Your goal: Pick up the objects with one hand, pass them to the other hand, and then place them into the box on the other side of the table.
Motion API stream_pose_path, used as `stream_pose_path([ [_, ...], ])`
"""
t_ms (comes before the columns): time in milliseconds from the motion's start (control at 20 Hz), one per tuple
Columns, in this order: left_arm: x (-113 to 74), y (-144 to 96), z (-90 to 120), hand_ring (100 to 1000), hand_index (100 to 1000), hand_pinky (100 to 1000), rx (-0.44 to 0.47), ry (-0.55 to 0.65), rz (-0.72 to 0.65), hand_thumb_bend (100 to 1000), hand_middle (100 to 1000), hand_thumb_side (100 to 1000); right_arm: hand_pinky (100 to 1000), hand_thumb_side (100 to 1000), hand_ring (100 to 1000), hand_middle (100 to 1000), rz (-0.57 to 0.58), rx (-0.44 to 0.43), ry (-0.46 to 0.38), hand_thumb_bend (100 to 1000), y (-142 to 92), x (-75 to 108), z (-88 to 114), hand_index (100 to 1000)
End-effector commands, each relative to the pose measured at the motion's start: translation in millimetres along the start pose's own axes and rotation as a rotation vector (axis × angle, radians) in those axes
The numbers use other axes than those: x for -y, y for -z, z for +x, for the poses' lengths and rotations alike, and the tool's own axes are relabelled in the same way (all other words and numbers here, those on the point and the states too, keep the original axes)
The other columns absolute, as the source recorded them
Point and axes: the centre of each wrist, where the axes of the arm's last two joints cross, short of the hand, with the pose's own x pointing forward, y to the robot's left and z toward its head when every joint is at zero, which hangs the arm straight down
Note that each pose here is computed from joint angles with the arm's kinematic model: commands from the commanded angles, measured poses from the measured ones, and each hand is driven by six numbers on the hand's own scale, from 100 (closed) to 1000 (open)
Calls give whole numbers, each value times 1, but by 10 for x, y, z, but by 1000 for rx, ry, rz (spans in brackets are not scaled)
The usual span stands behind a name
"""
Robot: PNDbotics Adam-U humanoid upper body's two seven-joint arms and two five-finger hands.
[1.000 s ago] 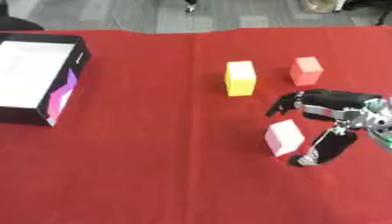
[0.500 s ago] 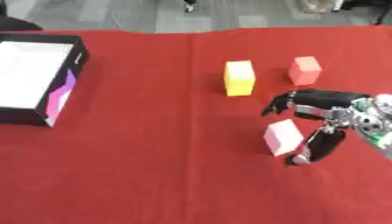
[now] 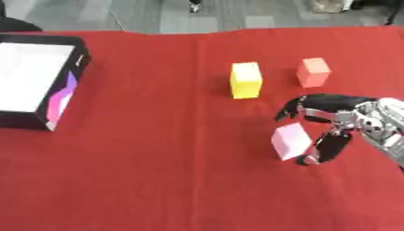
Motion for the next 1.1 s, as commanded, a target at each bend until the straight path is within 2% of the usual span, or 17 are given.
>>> stream_pose_path([
  [50,0,28,51,697,825,707,17,-8,-7,580,813,654,921,100,838,803,-12,-17,-23,500,-10,70,-52,837],
  [400,-1,24,47,696,825,708,15,-8,-6,579,812,655,916,100,826,765,-2,-24,2,484,74,33,-114,799],
  [600,-1,18,39,696,825,708,12,-10,-5,579,813,656,910,100,804,670,7,-21,18,455,98,5,-125,718],
  [800,-9,17,32,695,825,709,10,-6,-3,578,813,656,898,100,759,562,5,-7,42,342,102,-18,-122,618],
  [900,-12,22,34,695,825,709,12,-4,-2,578,813,656,889,100,731,510,6,-2,51,322,100,-22,-120,566],
  [1100,-9,23,35,695,825,709,12,-4,-2,576,812,657,875,100,689,470,-7,0,69,297,97,-13,-109,525],
])
